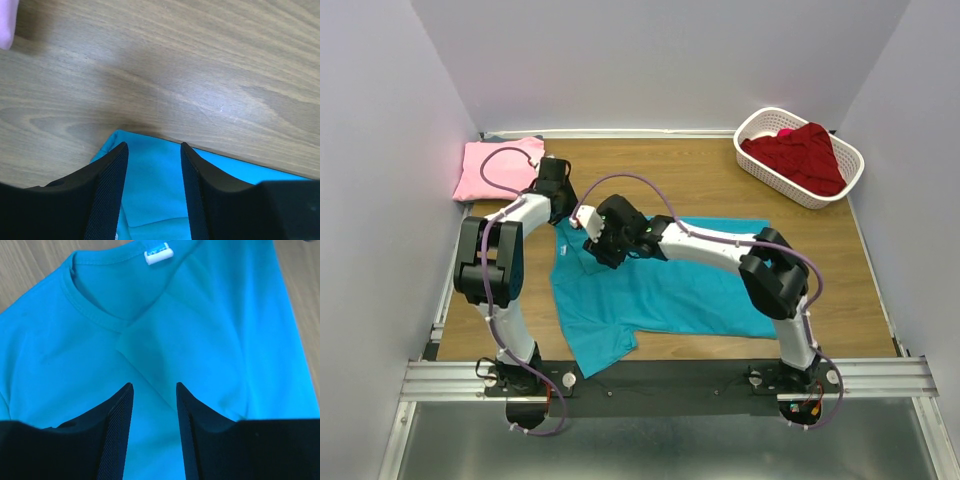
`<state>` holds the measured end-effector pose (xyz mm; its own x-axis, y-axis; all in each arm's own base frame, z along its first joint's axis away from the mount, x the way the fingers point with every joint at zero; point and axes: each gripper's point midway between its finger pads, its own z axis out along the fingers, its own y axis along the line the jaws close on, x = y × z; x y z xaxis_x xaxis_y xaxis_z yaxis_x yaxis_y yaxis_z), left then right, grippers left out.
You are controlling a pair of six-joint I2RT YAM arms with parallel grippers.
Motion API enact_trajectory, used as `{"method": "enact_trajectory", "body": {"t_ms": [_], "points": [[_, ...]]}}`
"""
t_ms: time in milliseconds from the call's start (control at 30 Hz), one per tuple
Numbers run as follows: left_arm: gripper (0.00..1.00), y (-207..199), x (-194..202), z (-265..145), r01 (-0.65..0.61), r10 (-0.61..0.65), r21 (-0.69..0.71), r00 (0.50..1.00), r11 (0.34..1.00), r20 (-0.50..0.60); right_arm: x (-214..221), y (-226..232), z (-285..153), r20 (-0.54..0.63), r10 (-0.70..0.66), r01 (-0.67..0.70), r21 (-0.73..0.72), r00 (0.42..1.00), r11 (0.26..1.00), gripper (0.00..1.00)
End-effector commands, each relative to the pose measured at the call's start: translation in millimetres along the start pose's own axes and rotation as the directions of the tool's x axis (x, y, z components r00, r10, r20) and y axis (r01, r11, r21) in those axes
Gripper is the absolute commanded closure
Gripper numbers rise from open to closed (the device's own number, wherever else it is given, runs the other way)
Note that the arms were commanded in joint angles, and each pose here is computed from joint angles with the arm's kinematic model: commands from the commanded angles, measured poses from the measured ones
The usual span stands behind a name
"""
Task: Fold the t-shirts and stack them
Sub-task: Fold the tshirt
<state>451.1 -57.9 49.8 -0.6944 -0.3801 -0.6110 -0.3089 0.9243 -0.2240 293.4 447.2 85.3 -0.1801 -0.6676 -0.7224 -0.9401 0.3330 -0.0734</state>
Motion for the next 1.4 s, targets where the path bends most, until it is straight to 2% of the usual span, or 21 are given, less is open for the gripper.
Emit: {"method": "enact_trajectory", "body": {"t_ms": [0, 300, 433, 700, 1367], "points": [[0.47, 1.9, 7.7, 10.7, -0.012, 0.013, 0.006, 0.999, 1.0, -0.03, -5.0, 7.8, 28.1, 0.01, -0.045, 0.045, -0.011, 0.999, 0.999, 0.52], [0.5, 5.6, 16.8, 21.2, -0.017, 0.016, -0.01, 0.998, 1.0, -0.065, 3.2, 11.1, 56.1, -0.003, -0.061, 0.061, 0.0, 0.998, 0.998, 0.52], [0.5, 6.8, 19.7, 23.6, -0.019, 0.017, -0.015, 0.997, 1.0, -0.076, 13.2, 14.9, 61.7, -0.023, -0.056, 0.056, -0.014, 0.998, 0.998, 0.56], [0.5, 7.3, 21.0, 24.7, -0.018, 0.016, -0.019, 0.996, 1.0, -0.083, 16.9, 16.4, 62.7, -0.028, -0.054, 0.054, -0.024, 0.998, 0.998, 0.89], [0.5, 13.0, 24.6, 27.1, -0.02, 0.015, -0.049, 0.995, 0.999, -0.095, 2.9, 34.3, 37.6, 0.019, -0.06, 0.062, -0.104, 0.998, 0.993, 0.92]]}}
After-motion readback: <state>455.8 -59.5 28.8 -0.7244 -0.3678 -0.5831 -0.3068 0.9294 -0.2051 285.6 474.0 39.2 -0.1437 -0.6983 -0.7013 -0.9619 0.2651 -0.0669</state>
